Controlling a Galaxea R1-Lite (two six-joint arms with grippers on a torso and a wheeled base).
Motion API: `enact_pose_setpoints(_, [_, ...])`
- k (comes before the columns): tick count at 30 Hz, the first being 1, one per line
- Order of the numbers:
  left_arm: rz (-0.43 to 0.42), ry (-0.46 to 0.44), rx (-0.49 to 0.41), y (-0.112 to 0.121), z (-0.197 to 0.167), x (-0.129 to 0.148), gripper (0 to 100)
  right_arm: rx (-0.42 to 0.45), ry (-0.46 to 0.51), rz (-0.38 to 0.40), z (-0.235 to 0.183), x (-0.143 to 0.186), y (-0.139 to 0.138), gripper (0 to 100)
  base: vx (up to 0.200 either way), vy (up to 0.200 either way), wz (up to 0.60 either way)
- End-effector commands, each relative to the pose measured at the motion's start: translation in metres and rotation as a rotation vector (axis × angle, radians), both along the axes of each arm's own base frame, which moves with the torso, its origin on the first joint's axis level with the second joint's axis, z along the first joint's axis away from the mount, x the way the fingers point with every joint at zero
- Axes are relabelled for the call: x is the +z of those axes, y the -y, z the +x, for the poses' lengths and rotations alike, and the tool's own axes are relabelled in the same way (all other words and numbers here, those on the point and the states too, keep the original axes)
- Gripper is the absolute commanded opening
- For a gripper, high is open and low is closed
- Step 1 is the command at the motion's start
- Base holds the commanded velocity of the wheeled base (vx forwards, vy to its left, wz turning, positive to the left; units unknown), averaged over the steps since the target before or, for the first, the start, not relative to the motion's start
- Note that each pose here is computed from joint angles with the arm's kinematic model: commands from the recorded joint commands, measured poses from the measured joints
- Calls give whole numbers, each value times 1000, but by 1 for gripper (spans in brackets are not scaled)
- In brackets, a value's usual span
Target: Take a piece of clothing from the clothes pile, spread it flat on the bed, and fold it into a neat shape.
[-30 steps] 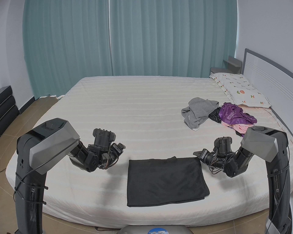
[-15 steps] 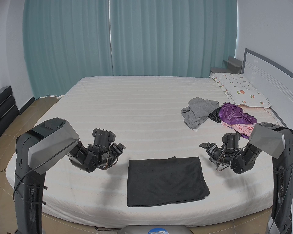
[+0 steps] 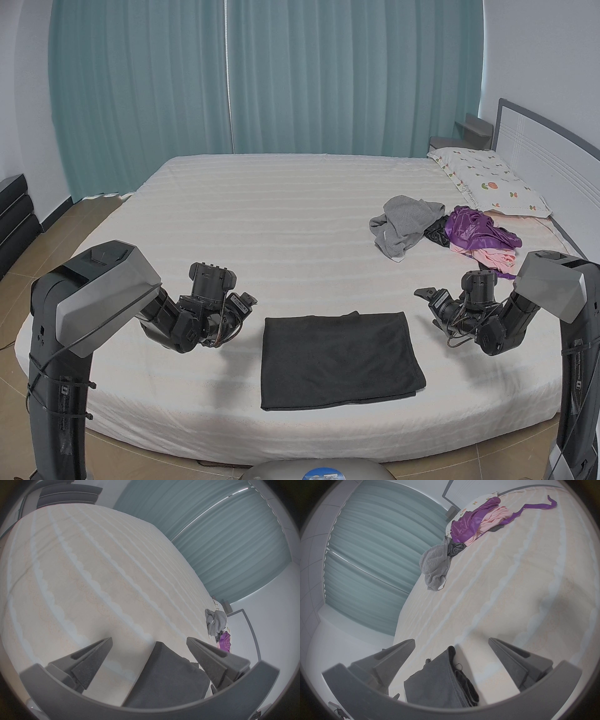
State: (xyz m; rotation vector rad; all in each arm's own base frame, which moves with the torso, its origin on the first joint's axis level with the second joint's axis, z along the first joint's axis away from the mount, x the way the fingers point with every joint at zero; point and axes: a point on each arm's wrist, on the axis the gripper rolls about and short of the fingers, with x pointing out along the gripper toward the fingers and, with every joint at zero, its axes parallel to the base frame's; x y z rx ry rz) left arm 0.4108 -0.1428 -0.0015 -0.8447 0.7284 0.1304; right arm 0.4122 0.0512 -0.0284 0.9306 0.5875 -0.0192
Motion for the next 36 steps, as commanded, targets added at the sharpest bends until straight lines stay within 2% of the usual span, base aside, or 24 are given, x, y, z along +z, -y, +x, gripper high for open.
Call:
enact_pose_setpoints(1, [-7, 5, 5, 0, 1, 1, 100, 2, -4, -1, -1, -2, -1, 100, 0, 0, 0])
enact_pose_setpoints(5, [-13, 5, 9, 1, 1, 1, 100, 2, -3, -2, -1, -2, -1, 100, 0, 0, 0])
enact_pose_setpoints(20, [-17, 20, 6, 2, -2, 13, 100, 5, -8, -5, -1, -3, -2, 100, 0, -200, 0])
enact_pose_setpoints(25, [-20, 36, 11, -4, -6, 25, 100, 7, -9, -5, -2, -4, -2, 100, 0, 0, 0])
enact_pose_setpoints(29, [-14, 28, 12, -6, -8, 24, 100, 9, -9, -7, -2, -4, -4, 100, 0, 0, 0])
enact_pose_setpoints(33, [16, 19, 9, -15, -8, 21, 100, 9, -17, -11, -3, -7, -3, 100, 0, 0, 0])
enact_pose_setpoints(35, [89, -7, -33, -22, -15, 10, 100, 11, -17, -13, -3, -7, -4, 100, 0, 0, 0])
enact_pose_setpoints(36, [89, -7, -33, -22, -15, 10, 100, 11, -17, -13, -3, -7, -4, 100, 0, 0, 0])
